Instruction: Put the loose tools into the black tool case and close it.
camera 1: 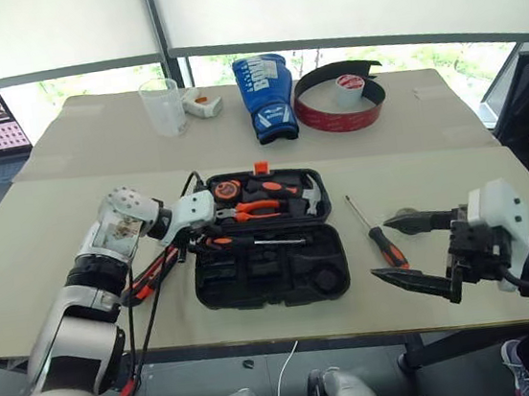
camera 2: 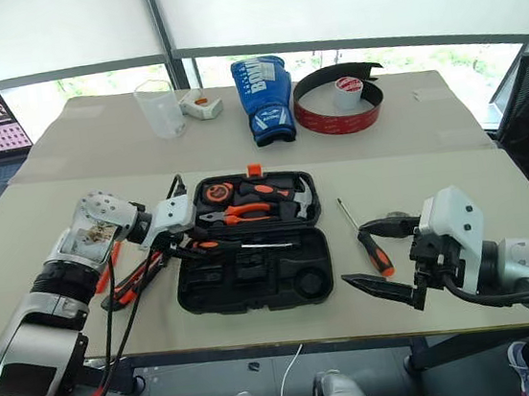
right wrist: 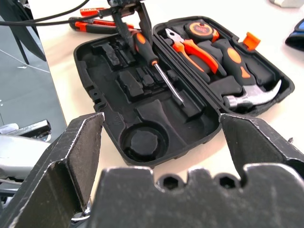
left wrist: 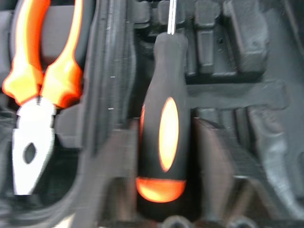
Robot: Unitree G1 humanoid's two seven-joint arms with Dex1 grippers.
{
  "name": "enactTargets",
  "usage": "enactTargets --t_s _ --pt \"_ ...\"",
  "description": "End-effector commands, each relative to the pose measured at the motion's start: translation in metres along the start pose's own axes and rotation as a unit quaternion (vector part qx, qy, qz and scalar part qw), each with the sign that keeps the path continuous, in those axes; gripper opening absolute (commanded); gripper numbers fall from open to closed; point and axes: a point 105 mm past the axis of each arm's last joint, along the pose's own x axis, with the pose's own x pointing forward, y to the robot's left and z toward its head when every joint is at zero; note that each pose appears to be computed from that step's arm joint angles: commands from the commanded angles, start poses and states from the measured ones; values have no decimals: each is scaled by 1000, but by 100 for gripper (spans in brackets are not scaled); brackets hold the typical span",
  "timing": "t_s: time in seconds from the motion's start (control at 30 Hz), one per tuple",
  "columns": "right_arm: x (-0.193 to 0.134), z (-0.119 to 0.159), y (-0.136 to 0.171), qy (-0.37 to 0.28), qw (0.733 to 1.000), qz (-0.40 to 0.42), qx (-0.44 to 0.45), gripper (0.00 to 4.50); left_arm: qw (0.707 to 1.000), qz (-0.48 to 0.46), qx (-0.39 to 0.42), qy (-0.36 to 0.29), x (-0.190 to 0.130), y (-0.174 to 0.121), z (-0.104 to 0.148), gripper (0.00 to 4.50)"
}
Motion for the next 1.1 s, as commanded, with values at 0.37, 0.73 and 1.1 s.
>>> enactTargets --t_s 0.37,0.73,1.1 --pt "0 7 -1 -14 1000 0 -7 450 998 15 35 -44 -17 8 46 361" --pt "2 9 -4 -19 1000 -7 -10 450 999 8 43 -25 14 15 37 1" --pt "1 10 -5 -29 999 -19 -2 450 995 -24 82 43 34 3 10 1"
